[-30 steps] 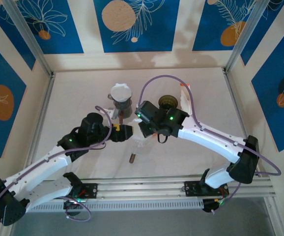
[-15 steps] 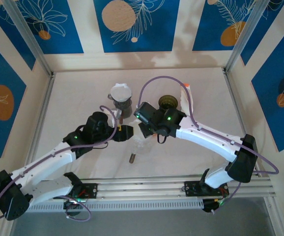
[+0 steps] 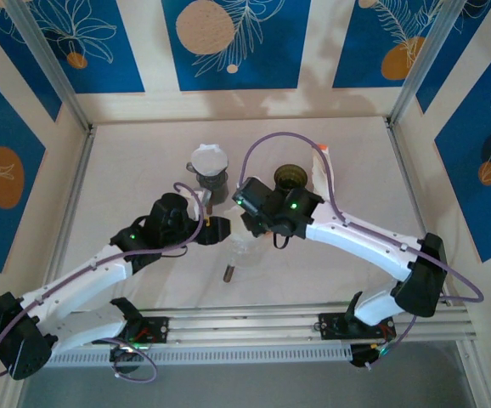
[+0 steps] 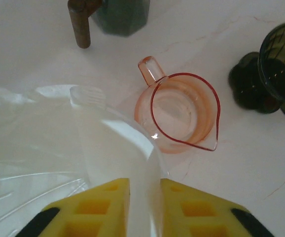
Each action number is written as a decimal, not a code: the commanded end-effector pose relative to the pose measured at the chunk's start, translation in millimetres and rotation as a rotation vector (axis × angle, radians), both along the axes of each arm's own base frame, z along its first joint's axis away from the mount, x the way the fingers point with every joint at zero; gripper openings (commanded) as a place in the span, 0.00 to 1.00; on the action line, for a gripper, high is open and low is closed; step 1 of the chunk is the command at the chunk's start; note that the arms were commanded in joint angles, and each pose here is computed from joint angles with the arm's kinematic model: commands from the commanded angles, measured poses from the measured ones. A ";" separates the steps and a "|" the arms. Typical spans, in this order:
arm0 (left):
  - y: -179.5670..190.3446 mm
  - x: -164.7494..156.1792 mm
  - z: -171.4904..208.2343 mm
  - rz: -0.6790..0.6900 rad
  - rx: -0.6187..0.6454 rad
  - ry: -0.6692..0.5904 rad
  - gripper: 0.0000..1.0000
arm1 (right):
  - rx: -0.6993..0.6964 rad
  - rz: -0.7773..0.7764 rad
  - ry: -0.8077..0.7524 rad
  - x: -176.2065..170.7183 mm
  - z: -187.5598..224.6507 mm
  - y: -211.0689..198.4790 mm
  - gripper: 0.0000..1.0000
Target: Place the coffee filter in the dripper
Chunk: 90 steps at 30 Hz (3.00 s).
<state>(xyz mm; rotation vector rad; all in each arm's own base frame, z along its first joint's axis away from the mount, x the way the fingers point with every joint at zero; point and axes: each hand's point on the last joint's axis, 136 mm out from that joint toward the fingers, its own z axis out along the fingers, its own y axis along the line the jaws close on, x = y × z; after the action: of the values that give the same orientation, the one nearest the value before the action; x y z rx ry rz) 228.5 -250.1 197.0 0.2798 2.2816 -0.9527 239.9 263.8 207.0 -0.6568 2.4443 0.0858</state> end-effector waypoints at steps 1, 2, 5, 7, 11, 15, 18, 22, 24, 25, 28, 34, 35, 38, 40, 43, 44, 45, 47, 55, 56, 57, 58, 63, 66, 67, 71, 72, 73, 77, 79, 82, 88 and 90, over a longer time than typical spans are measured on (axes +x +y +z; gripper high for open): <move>1.8 3.7 1.6 0.003 0.000 -0.014 0.66 | 0.079 -0.026 -0.052 3.1 28.6 -8.5 0.39; 1.4 3.7 2.2 0.003 -0.002 -0.015 0.66 | 0.093 -0.027 -0.043 3.1 31.0 -9.8 0.44; 1.7 3.8 2.1 0.004 -0.004 -0.015 0.66 | 0.132 -0.033 0.028 2.9 28.7 -13.2 0.52; 1.7 3.6 1.6 0.004 -0.004 -0.014 0.67 | 0.139 -0.028 0.066 1.8 23.1 -14.1 0.54; 1.5 3.9 2.5 0.004 -0.007 -0.017 0.67 | 0.124 -0.040 0.116 1.1 6.7 -15.8 0.58; 1.6 3.5 1.4 0.004 -0.006 -0.012 0.67 | 0.129 -0.072 0.144 3.2 -5.0 -19.0 0.58; 2.6 2.8 1.3 0.006 -0.002 -0.012 0.67 | 0.114 -0.089 0.151 3.1 -11.1 -23.2 0.58; 2.4 2.6 -1.3 0.005 -0.001 -0.008 0.67 | 0.108 -0.098 0.147 3.6 -11.3 -26.1 0.58; 2.2 2.8 -0.6 0.004 -0.003 -0.010 0.67 | 0.138 -0.073 0.132 3.3 -3.7 -20.6 0.58; 2.0 2.5 -0.5 0.004 -0.003 -0.010 0.67 | 0.163 -0.053 0.117 1.9 3.0 -15.9 0.59; 1.9 2.4 0.4 0.002 -0.004 -0.012 0.67 | 0.220 -0.012 0.093 -2.1 18.8 -6.6 0.62; 2.7 2.3 -0.7 0.003 -0.004 -0.012 0.67 | 0.213 0.011 0.174 -7.1 12.5 1.2 0.72; 2.6 2.3 -0.9 0.003 -0.003 -0.012 0.67 | 0.201 0.012 0.193 -7.7 8.9 1.9 0.75; 2.9 2.2 -0.7 0.004 -0.003 -0.014 0.67 | 0.164 -0.001 0.217 -5.9 -0.5 -0.7 0.80; 2.9 1.8 -1.8 0.003 -0.001 -0.012 0.67 | 0.169 -0.008 0.227 -3.8 -3.9 -1.5 0.80; 2.9 2.1 -2.7 0.004 -0.002 -0.010 0.67 | 0.179 -0.004 0.258 -3.0 -8.6 0.1 0.80; 2.7 1.8 -2.8 0.002 -0.002 -0.010 0.67 | 0.175 -0.002 0.268 -3.1 -10.7 0.5 0.80; 2.5 1.7 -2.5 0.001 -0.003 -0.010 0.67 | 0.170 0.002 0.280 -3.8 -13.3 0.7 0.80; 2.3 1.6 -3.7 0.001 -0.001 -0.008 0.67 | 0.166 0.007 0.305 -4.7 -18.9 1.8 0.80; 2.7 1.9 -3.9 0.002 -0.001 -0.008 0.67 | 0.125 0.019 0.340 -2.7 -30.8 4.9 0.80; 2.4 1.7 -3.9 0.001 -0.001 -0.007 0.67 | 0.117 0.020 0.338 -2.2 -31.5 4.7 0.79; 2.4 2.1 -2.9 0.002 -0.003 -0.010 0.67 | 0.107 0.016 0.337 -1.2 -33.2 3.6 0.79; 2.4 2.2 -2.4 0.002 -0.004 -0.011 0.67 | 0.101 0.015 0.336 -0.7 -34.5 2.6 0.79; 2.2 2.1 -3.4 0.002 -0.004 -0.008 0.67 | 0.074 0.007 0.357 0.3 -47.5 0.5 0.79; 2.4 1.9 -2.6 0.003 -0.007 -0.008 0.67 | 0.063 0.009 0.363 0.5 -53.3 1.3 0.78; 2.4 1.7 -1.6 0.003 -0.009 -0.010 0.67 | 0.060 0.008 0.366 0.7 -55.0 1.1 0.78; 2.7 1.4 0.1 0.005 -0.014 -0.011 0.67 | 0.045 0.008 0.370 1.9 -61.1 1.3 0.77; 2.9 1.2 1.1 0.005 -0.016 -0.012 0.67 | 0.041 0.007 0.371 1.8 -62.5 1.3 0.77; 2.7 1.0 3.0 0.005 -0.020 -0.016 0.67 | 0.037 0.010 0.372 1.5 -64.1 1.5 0.77; 4.3 0.5 12.2 0.013 -0.039 -0.033 0.68 | 0.022 0.007 0.378 1.3 -70.6 0.4 0.76; 5.2 0.0 17.8 0.016 -0.051 -0.044 0.68 | 0.017 0.006 0.379 1.1 -72.8 -0.5 0.76; 5.8 -0.4 22.9 0.017 -0.061 -0.059 0.70 | 0.009 0.003 0.379 1.1 -75.5 -1.3 0.76; 3.3 2.0 12.1 0.015 -0.044 -0.038 0.73 | -0.016 0.011 0.372 -1.3 -79.9 0.1 0.76; 2.5 2.8 9.7 0.017 -0.045 -0.032 0.72 | -0.022 0.012 0.368 -1.5 -79.9 0.1 0.76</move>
<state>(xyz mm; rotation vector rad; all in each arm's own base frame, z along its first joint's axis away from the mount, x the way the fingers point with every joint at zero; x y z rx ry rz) 226.2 -247.5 207.4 0.2752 2.2374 -0.9752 241.1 266.6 137.7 -0.6819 2.7829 0.2549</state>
